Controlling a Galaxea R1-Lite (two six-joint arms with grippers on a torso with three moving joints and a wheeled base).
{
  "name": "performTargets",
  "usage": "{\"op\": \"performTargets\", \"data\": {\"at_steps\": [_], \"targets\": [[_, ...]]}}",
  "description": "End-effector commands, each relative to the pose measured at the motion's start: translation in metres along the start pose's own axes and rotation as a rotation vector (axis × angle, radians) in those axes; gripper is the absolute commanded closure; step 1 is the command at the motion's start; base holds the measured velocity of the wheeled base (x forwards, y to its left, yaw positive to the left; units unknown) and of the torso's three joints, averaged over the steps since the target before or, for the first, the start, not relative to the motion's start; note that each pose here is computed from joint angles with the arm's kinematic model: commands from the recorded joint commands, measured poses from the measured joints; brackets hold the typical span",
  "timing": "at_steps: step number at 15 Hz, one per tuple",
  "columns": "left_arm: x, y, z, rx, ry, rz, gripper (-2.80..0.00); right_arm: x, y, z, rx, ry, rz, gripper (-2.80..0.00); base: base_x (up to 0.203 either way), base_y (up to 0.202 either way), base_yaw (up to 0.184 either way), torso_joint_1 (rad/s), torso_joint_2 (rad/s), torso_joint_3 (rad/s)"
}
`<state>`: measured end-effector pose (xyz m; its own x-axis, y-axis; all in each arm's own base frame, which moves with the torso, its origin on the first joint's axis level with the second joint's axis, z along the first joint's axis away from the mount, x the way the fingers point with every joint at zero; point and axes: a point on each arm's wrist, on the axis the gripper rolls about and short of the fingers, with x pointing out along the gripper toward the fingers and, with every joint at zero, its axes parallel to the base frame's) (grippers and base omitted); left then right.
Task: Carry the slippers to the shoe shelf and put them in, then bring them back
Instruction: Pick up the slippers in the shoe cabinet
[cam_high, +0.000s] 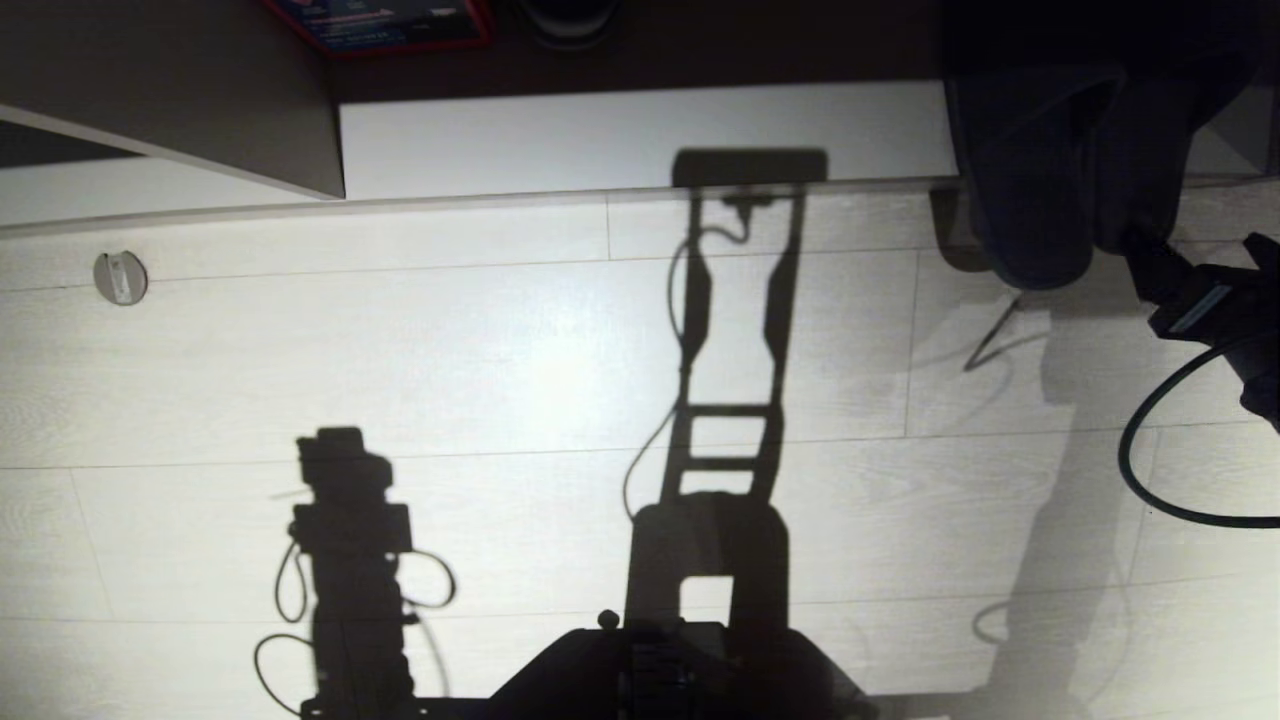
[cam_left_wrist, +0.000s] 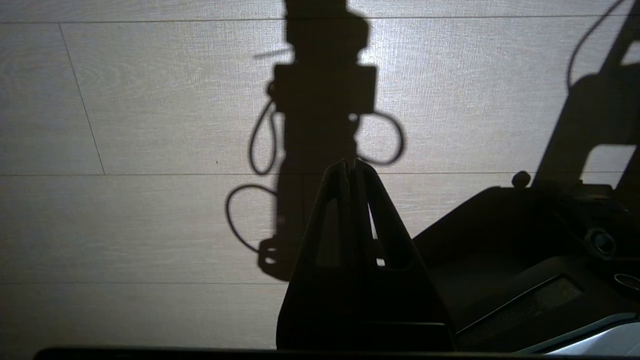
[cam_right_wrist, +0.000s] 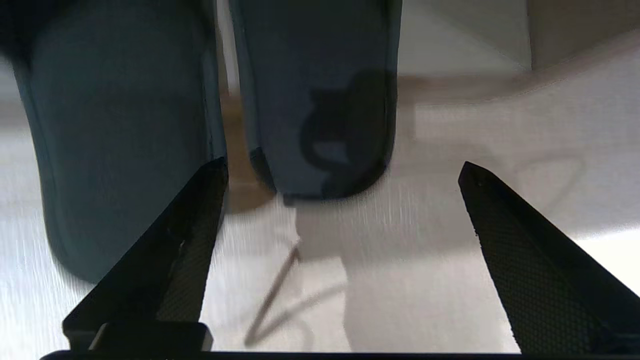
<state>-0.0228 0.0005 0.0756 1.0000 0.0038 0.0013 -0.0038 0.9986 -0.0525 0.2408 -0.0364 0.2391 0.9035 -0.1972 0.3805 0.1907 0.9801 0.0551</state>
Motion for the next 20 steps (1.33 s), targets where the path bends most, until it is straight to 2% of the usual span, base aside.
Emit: {"op": "performTargets", "data": {"at_steps": [1, 8, 20], "targets": [[0.000, 0.000, 0.000, -0.001, 0.000, 0.001, 0.00, 0.008, 0.003, 0.004, 0.029, -0.033, 0.009, -2.80, 0.000, 0.000, 0.000, 0.000, 0.00, 0.000], [0.000, 0.000, 0.000, -0.001, 0.000, 0.001, 0.00, 0.025, 0.014, 0.008, 0.076, -0.070, 0.046, -2.80, 0.000, 0.000, 0.000, 0.000, 0.00, 0.000], [0.000, 0.000, 0.000, -0.001, 0.000, 0.001, 0.00, 0.058, 0.021, 0.009, 0.086, -0.134, 0.067, -2.80, 0.000, 0.000, 0.000, 0.000, 0.00, 0.000]]}}
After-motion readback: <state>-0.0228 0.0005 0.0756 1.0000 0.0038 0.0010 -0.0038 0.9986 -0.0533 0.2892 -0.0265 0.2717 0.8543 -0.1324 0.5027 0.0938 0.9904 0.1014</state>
